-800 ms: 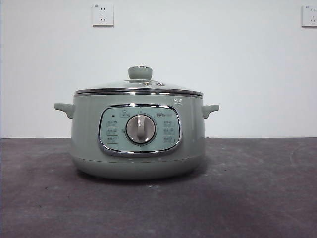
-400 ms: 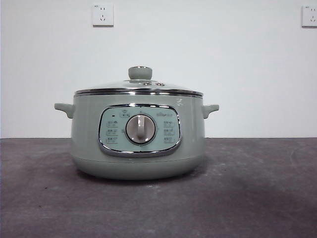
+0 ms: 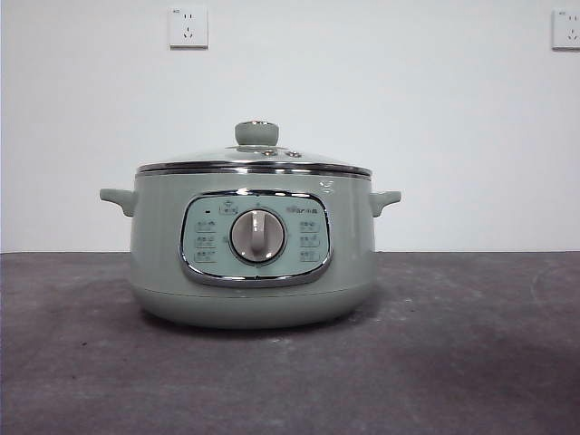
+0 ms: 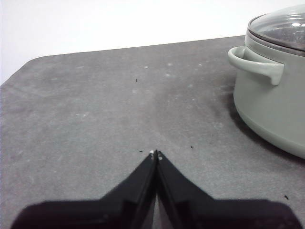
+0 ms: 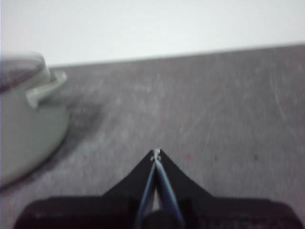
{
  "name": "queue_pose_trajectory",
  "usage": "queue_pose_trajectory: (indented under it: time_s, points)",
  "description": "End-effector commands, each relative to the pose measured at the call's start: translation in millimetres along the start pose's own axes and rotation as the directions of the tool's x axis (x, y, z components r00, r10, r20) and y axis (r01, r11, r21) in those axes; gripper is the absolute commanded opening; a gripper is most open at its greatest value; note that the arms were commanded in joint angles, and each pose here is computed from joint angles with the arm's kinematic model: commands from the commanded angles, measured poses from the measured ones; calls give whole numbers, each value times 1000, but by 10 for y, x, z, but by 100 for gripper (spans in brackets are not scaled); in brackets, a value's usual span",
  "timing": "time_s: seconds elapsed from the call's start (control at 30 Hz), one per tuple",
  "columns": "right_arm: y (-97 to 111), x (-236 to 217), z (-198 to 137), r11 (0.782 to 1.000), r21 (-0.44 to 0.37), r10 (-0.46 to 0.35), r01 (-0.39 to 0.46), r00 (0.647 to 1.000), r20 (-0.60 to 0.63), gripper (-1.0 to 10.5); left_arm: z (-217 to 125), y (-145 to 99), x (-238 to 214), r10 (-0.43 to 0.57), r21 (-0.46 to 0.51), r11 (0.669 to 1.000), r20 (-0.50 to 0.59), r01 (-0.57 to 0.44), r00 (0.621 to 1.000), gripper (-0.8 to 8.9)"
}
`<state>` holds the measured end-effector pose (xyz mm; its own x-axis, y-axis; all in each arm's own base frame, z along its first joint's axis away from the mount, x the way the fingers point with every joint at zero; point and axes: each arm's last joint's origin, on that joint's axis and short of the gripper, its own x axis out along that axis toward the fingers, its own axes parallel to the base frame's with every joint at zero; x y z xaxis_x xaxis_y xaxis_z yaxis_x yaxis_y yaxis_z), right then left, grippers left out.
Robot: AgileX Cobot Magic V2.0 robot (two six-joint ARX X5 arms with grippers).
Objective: Pick up the egg,open the lid,put the egg in the pot,close the lid
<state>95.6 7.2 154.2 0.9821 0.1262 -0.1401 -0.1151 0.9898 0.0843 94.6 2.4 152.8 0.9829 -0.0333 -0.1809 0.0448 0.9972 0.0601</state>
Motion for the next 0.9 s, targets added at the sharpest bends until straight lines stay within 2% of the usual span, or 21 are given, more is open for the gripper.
queue_pose_trajectory:
  time_s: [0.03,0.2,0.9]
  points:
    - [-7,8,-62,1000,11,-7,8,999,-35,1,-45,2,14,5,-11,1000,-10,-5,1000,-3]
    - [-5,8,-61,998,57,-5,7,999,-34,2,-45,2,14,5,-11,1000,-10,-5,1000,-3]
    - [-5,9,-61,998,57,-6,8,999,-34,2,-44,2,14,5,-11,1000,-10,-5,1000,-3]
